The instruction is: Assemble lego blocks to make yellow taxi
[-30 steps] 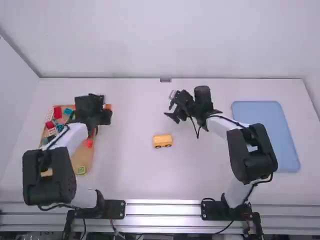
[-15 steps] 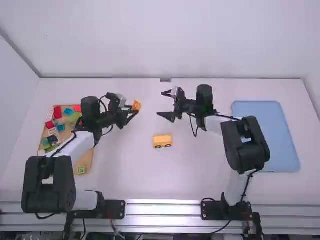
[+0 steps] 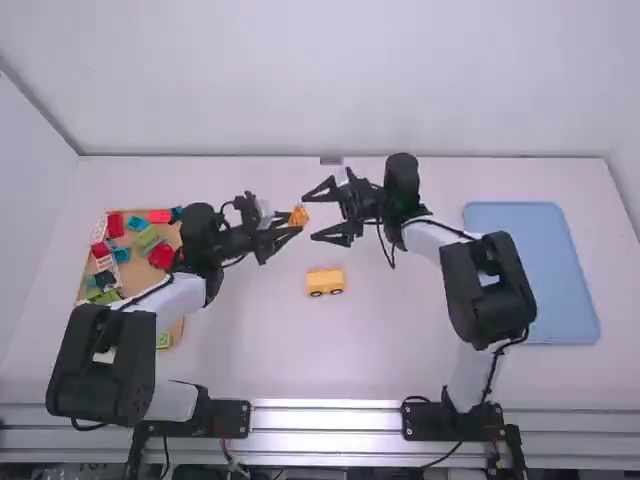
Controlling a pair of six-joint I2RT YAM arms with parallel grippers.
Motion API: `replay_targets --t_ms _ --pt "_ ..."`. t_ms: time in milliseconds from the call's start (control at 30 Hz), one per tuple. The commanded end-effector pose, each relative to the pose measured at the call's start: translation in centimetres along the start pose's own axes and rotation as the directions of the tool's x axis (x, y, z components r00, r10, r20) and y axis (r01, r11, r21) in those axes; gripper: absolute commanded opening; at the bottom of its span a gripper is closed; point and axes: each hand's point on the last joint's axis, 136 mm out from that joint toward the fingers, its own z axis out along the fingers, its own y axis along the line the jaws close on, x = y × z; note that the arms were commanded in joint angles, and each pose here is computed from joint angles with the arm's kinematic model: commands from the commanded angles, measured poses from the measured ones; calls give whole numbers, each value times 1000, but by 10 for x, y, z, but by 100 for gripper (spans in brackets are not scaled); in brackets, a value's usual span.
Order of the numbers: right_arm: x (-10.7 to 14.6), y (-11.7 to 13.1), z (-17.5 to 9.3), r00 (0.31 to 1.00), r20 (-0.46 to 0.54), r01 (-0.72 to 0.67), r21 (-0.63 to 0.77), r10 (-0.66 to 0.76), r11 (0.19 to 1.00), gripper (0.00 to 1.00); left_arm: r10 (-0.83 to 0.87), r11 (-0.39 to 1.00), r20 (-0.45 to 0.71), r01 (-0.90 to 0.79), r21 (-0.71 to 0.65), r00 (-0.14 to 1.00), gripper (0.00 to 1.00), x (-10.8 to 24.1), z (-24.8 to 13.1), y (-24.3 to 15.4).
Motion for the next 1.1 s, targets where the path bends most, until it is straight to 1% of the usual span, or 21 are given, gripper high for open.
replay_targets --t_ms 0,67,133,167,367,400,433,467,500,533,600,633,667,700,767,800,833,867,1000,1033,1067 --pt "-13 4 3 1000 1 -28 -57 28 998 88 -19 1000 -3 19 -6 1000 4 3 0 1" --pt "-12 7 9 1000 0 -25 -70 25 997 81 -17 1000 -1 17 2 1000 4 2 1 -1" --pt "-13 7 13 1000 0 -10 -69 10 998 78 -13 1000 1 13 3 1000 3 1 1 -1" --pt "-13 8 15 1000 1 0 -74 0 997 74 -7 1000 6 7 8 1000 2 0 1 -2" --pt "-12 9 16 1000 1 1 -78 -1 997 59 11 999 26 -12 30 1000 2 -5 1 -6" --pt "-12 9 16 1000 2 12 -80 -12 997 53 11 1000 26 -12 27 1000 2 -5 0 -5" --pt "-12 9 16 1000 2 16 -81 -16 997 53 11 1000 26 -12 27 1000 2 -5 0 -5" --pt "-12 9 15 1000 3 26 -79 -26 997 47 11 1000 26 -12 27 1000 2 -5 0 -5" --pt "-12 9 16 1000 3 25 -79 -24 997 45 11 1000 26 -12 28 1000 2 -5 0 -5" --pt "-12 9 16 1000 3 25 -80 -24 997 41 12 999 26 -13 31 1000 3 -5 1 -6" --pt "-12 9 16 1000 3 25 -81 -24 996 38 13 1000 27 -13 28 1000 4 -5 0 -5" --pt "-12 10 18 1000 3 25 -85 -24 996 35 14 1000 28 -14 28 1000 8 -6 0 -5" --pt "-12 11 20 1000 2 24 -90 -24 996 33 14 999 28 -14 32 1000 27 -6 1 -6" --pt "-12 11 20 1000 2 25 -90 -24 996 32 14 1000 27 -15 28 1000 52 -6 1 -6" --pt "-12 10 18 1000 3 29 -86 -29 996 32 10 1000 23 -10 18 1000 86 -4 0 -3" --pt "-12 8 15 999 4 49 -74 -49 996 30 6 1000 21 -7 16 1000 99 -4 1 -4" --pt "-13 2 12 999 3 46 -43 -46 998 25 2 1000 17 -2 9 1000 99 -3 2 -3" --pt "-13 -2 10 999 2 37 -18 -37 999 25 -3 1000 12 3 -2 1000 99 -1 1 -1" --pt "-20 -41 -12 1000 16 -4 205 0 979 15 -44 998 -22 43 -56 999 99 9 -1 9" --pt "-26 -54 -24 1000 27 -14 289 6 957 10 -73 993 -48 68 -100 996 99 16 -2 16" --pt "-29 -61 -30 999 32 -20 333 10 943 10 -92 988 -66 83 -129 994 99 22 -2 20"
